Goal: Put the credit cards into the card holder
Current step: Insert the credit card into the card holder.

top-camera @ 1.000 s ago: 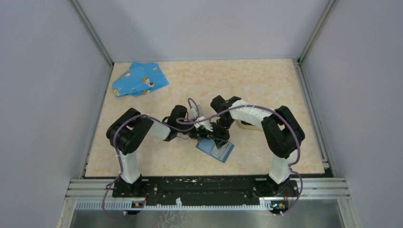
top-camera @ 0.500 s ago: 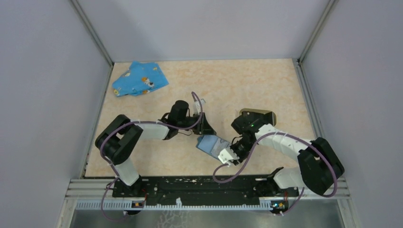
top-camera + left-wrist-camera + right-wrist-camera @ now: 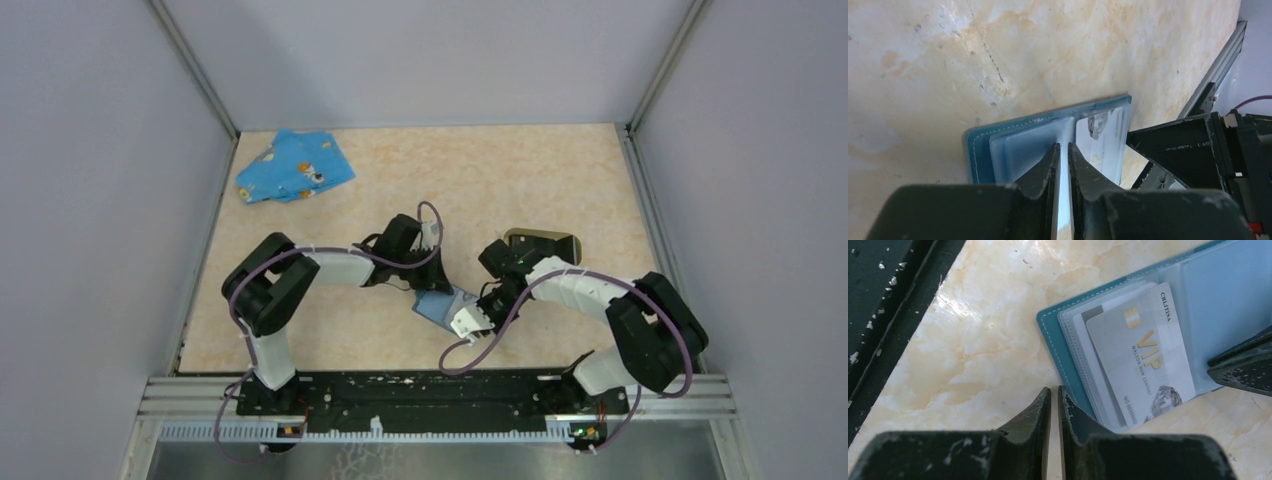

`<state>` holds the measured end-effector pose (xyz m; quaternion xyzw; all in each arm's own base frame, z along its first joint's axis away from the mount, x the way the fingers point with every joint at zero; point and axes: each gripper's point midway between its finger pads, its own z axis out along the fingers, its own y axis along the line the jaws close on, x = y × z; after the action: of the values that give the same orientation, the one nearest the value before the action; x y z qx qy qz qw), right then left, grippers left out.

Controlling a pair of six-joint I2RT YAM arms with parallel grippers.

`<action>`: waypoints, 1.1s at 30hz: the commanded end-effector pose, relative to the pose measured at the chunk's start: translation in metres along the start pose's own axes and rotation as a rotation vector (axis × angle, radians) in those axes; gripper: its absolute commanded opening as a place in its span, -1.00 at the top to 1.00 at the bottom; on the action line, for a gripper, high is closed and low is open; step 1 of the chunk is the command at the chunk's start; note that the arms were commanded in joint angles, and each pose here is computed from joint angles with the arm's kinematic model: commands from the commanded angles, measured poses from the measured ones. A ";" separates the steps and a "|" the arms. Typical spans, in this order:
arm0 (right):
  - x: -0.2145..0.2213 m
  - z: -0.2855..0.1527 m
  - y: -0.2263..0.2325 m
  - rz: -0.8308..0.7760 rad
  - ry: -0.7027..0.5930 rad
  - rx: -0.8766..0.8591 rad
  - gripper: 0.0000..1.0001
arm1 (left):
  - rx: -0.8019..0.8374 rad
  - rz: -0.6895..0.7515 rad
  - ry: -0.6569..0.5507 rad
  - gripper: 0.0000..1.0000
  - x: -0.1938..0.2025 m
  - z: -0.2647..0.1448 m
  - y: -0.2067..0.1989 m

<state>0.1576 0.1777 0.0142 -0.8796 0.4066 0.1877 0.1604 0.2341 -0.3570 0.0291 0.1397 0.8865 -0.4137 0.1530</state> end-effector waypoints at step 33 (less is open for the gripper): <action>0.030 -0.029 -0.031 0.130 0.087 0.168 0.78 | 0.091 0.033 -0.015 0.43 -0.004 -0.006 -0.054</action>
<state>0.1835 0.1699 0.0155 -0.8449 0.4828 0.1566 0.1689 0.2111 -0.3799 0.0384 0.1570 0.8776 -0.4371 0.1187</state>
